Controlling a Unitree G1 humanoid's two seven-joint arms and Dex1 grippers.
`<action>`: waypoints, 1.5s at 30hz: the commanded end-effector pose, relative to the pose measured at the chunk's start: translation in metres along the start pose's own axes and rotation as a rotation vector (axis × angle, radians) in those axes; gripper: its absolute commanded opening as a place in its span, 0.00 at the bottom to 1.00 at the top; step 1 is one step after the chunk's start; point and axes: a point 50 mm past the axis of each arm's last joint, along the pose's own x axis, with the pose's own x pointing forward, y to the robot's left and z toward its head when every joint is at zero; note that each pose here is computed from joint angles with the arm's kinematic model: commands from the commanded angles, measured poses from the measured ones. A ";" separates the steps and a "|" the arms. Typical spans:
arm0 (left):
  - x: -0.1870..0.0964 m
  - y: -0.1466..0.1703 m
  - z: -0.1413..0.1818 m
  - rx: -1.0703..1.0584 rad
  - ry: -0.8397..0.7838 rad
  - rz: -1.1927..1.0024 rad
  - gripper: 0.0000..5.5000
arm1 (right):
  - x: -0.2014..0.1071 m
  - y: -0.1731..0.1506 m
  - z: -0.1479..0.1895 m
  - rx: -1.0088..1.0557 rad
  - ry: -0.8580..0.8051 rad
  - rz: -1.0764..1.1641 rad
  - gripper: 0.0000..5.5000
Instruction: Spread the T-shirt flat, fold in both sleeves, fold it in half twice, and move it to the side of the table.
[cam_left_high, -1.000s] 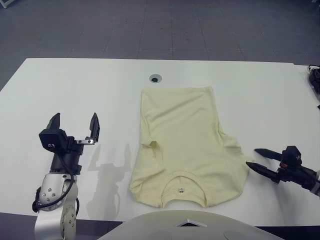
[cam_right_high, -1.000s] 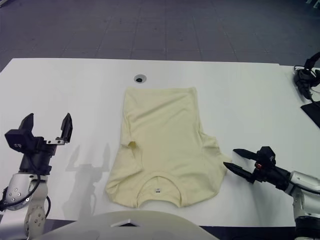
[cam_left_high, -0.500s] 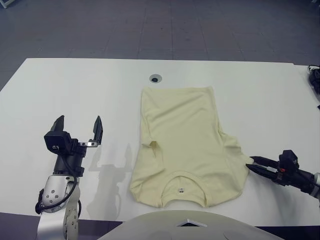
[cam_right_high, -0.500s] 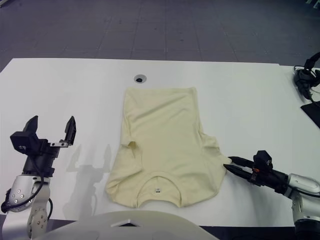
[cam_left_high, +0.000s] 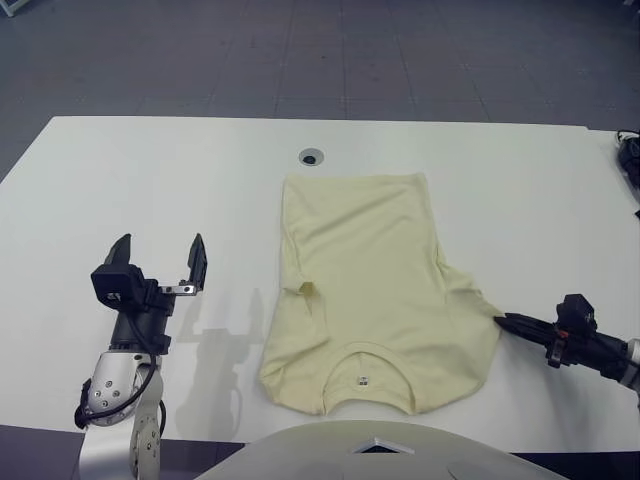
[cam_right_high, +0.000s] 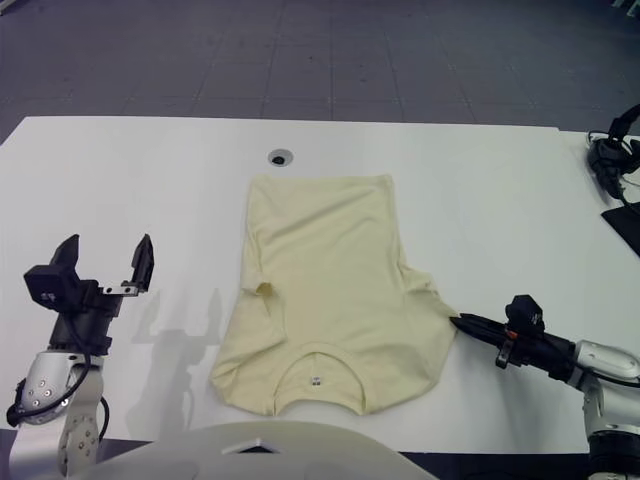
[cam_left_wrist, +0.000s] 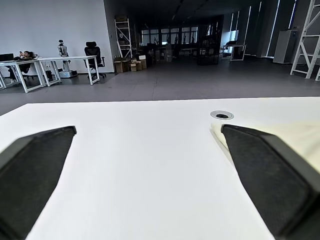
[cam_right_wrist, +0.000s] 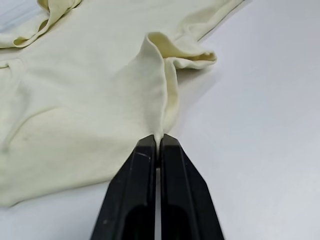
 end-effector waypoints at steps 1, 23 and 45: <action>0.002 -0.002 -0.002 0.003 0.005 -0.010 0.98 | 0.002 0.003 0.012 -0.021 -0.046 0.036 0.00; 0.000 -0.006 -0.008 0.010 0.014 -0.038 0.98 | 0.062 0.057 0.035 -0.178 -0.122 0.339 0.00; -0.003 -0.016 -0.011 0.032 0.035 -0.131 0.98 | 0.076 0.075 0.042 -0.095 -0.188 0.435 0.43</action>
